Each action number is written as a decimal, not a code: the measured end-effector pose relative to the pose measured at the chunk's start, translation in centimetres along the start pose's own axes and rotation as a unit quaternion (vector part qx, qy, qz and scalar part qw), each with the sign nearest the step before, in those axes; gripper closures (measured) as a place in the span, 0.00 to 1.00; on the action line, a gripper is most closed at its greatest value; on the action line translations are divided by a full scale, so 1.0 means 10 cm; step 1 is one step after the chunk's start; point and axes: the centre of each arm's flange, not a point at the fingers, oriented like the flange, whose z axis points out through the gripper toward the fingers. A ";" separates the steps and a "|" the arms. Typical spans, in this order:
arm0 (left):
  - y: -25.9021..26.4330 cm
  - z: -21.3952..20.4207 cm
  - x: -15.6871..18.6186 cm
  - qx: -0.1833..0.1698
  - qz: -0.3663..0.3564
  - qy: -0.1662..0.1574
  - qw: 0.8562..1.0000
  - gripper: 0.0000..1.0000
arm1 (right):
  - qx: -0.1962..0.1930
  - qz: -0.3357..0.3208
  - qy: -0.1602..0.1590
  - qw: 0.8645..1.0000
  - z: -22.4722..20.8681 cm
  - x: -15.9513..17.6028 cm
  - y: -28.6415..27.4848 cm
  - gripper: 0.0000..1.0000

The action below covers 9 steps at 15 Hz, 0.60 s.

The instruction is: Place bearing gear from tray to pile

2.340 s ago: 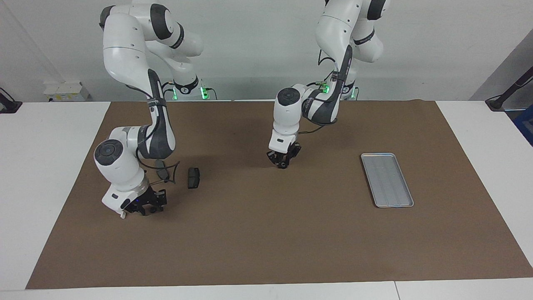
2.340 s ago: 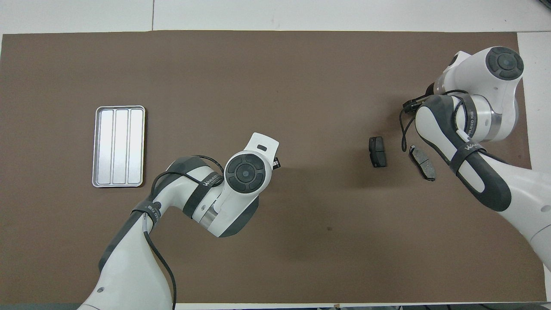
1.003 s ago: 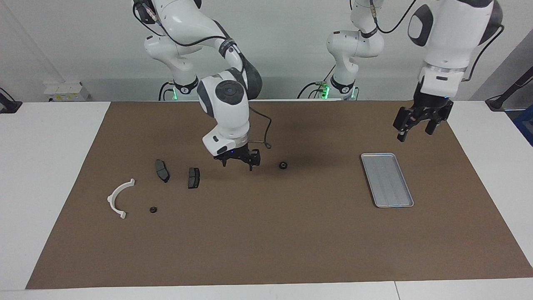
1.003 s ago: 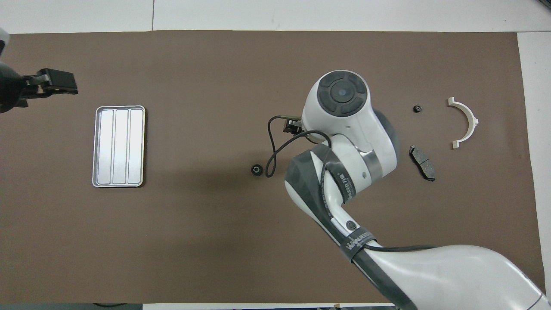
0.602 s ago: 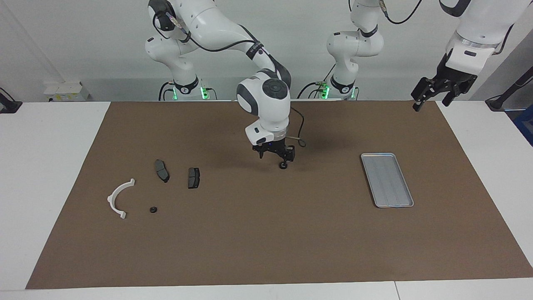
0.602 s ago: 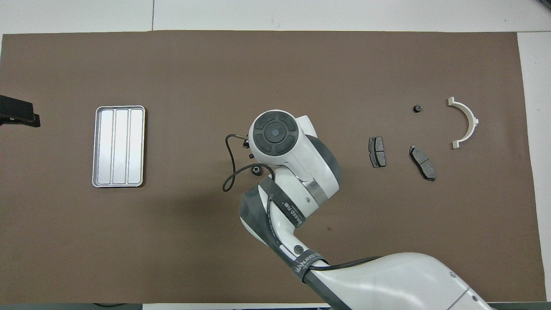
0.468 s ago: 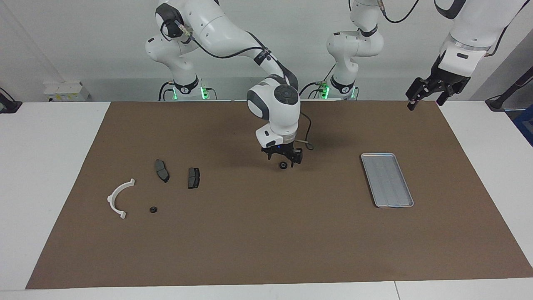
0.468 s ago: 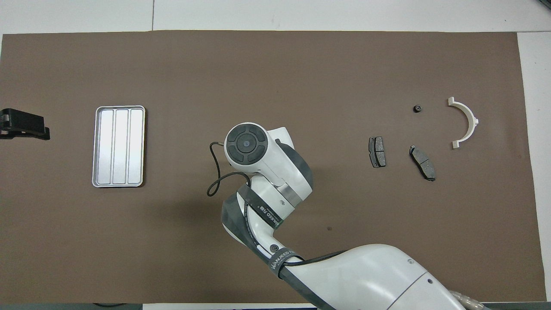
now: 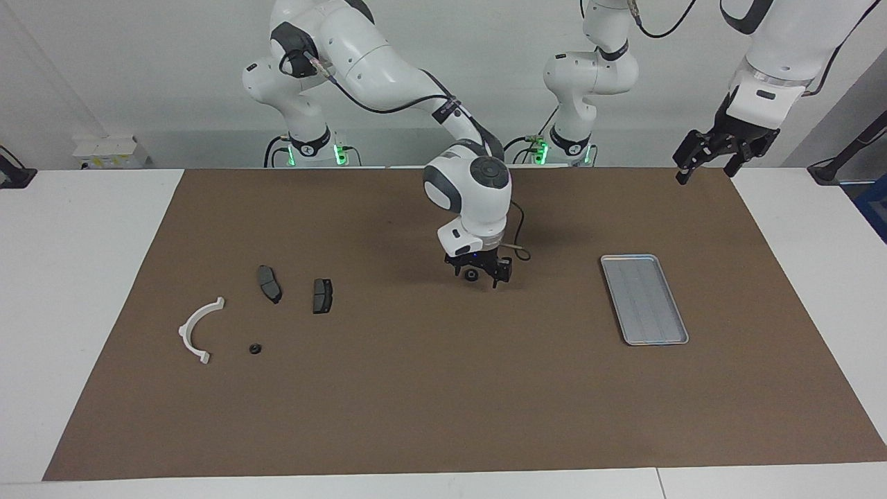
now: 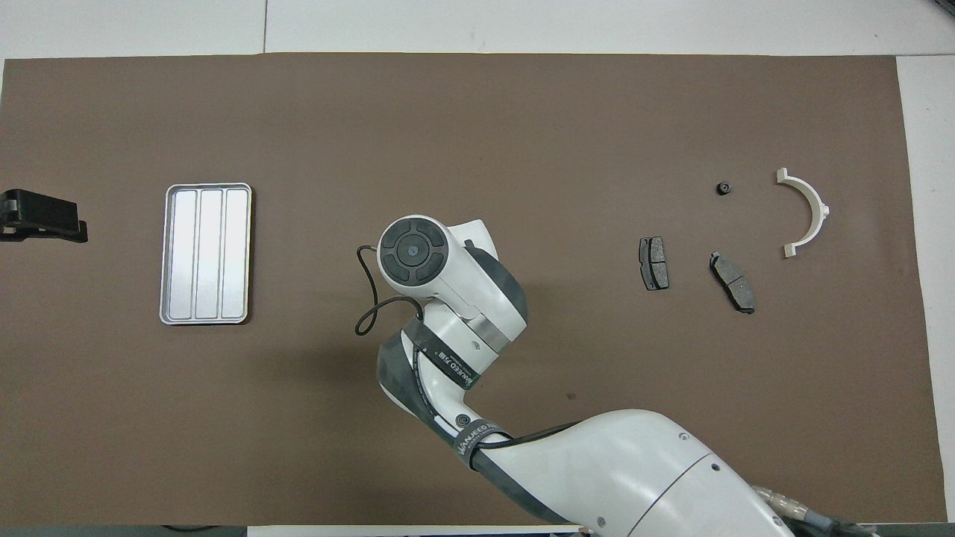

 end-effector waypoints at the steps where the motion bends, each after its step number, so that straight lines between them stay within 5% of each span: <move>1: -0.01 0.00 0.00 0.000 -0.001 0.000 1.000 0.00 | -0.003 0.000 -0.002 1.000 0.04 -0.01 0.01 0.00; 9: -0.11 0.02 0.01 0.004 0.004 -0.002 1.000 0.00 | -0.022 -0.011 -0.012 1.000 0.23 -0.19 0.05 0.00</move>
